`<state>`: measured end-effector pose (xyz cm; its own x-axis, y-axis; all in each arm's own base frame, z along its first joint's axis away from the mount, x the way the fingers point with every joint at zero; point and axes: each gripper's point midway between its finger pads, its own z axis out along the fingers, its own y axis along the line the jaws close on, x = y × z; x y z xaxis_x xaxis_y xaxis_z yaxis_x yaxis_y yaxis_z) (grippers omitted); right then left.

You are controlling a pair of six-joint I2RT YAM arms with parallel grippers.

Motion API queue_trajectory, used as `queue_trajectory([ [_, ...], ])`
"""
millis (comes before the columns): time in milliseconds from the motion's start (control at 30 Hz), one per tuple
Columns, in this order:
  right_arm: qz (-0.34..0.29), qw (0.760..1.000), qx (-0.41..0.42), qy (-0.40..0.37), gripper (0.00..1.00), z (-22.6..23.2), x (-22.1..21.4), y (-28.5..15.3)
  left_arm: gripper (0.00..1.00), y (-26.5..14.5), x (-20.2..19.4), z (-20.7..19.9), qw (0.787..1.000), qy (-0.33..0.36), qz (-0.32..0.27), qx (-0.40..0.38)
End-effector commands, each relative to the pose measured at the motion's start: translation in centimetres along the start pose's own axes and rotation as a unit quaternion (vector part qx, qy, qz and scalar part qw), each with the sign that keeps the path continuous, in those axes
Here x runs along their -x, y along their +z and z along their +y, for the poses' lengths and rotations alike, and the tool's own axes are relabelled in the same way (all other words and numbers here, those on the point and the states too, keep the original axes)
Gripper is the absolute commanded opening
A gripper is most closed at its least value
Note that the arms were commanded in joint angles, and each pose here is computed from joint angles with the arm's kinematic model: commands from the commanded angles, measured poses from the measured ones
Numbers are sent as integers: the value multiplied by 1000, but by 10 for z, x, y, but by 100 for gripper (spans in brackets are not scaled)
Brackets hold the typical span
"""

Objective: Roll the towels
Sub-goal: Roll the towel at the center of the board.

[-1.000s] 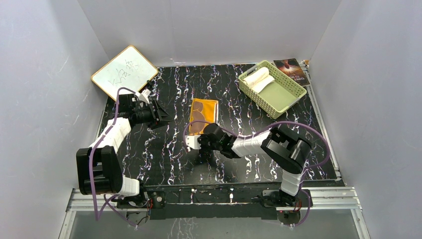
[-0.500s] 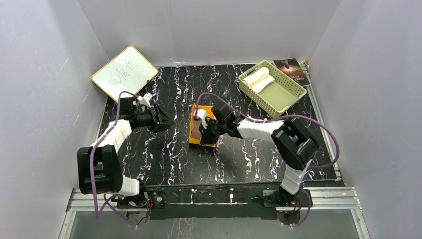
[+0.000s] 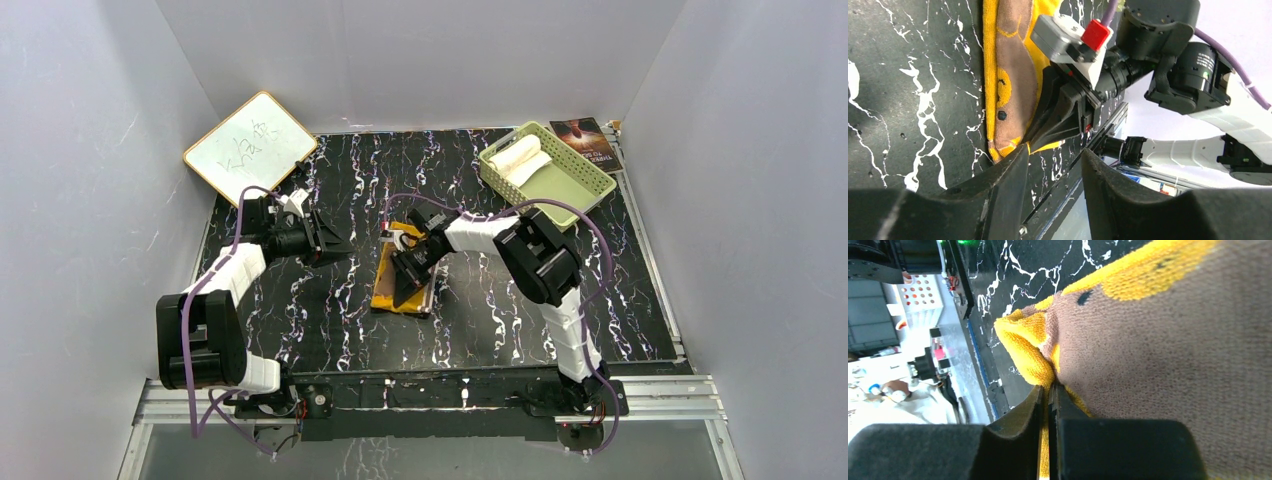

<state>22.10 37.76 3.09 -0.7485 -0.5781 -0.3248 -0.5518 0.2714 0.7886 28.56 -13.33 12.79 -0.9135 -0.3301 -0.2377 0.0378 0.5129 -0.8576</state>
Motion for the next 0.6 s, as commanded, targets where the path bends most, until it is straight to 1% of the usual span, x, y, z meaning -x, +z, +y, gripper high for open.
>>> queue_trajectory([
  [0,1,998,30,53,0,3,7,-9,36,0,-10,-12,999,-4,17,-32],
  [33,-2,998,29,63,0,-2,9,-10,30,2,-14,-13,999,-4,21,-38],
  [67,-4,997,27,73,0,-8,10,-11,22,4,-18,-14,999,-6,25,-42],
  [167,-1,993,16,114,0,-31,6,-9,1,15,-37,-18,997,-11,45,-59],
  [267,10,987,6,161,0,-50,-3,-3,0,32,-62,-21,995,-6,74,-63],
  [367,25,979,12,201,0,-59,-14,3,0,47,-83,-25,993,-6,95,-66],
  [567,27,966,7,257,0,-73,-26,3,0,60,-99,-35,990,-12,116,-82],
])
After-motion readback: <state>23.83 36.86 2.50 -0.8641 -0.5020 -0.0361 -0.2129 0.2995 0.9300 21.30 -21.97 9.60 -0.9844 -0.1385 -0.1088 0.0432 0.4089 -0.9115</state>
